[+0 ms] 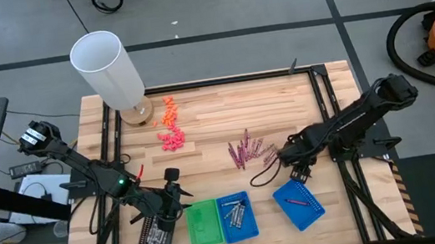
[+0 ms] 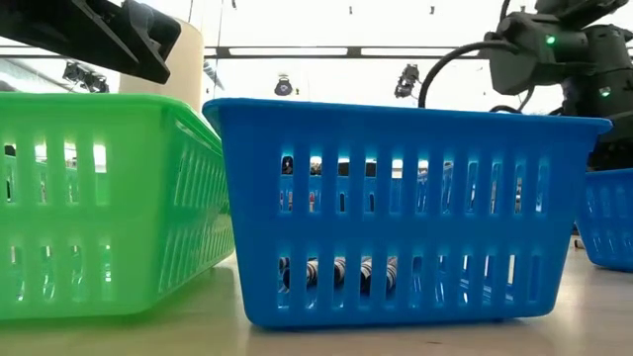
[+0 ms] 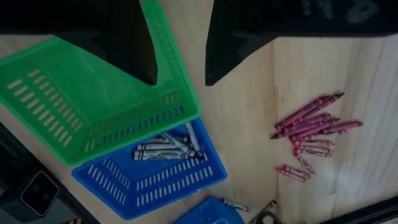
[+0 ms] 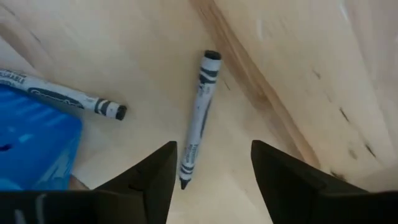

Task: Sort crayons
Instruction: Put the black crayon into the left blue bin

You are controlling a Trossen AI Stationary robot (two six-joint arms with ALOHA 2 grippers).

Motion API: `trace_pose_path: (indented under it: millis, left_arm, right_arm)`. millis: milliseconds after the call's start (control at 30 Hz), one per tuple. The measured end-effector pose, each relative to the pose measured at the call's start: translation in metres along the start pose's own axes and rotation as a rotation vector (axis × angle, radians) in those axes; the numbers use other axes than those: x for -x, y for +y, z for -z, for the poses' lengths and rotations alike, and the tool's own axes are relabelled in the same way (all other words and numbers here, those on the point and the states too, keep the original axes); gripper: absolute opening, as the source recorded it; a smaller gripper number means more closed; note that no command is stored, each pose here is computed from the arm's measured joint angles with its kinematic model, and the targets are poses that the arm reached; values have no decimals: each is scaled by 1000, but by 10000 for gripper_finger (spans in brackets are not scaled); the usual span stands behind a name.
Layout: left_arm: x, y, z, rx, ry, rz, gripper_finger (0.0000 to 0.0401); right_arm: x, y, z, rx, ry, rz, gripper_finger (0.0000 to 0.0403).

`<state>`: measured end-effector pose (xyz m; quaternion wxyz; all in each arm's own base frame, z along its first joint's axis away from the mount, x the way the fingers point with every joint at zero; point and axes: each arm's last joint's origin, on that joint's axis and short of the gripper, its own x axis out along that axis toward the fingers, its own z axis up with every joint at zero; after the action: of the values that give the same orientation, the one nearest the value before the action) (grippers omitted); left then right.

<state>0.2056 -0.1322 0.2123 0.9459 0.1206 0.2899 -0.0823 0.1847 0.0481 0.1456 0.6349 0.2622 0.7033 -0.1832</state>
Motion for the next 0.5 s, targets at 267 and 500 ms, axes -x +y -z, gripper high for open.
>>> trace_pose_path:
  millis: [267, 500]
  left_arm:
    - [0, 0, 0, 0, 0, 0, 146]
    - [0, 0, 0, -7, 0, 0, 146]
  right_arm:
    - [-1, 2, 4, -68, -98, 81, 207]
    - [-2, 6, 10, -131, -119, 97, 199]
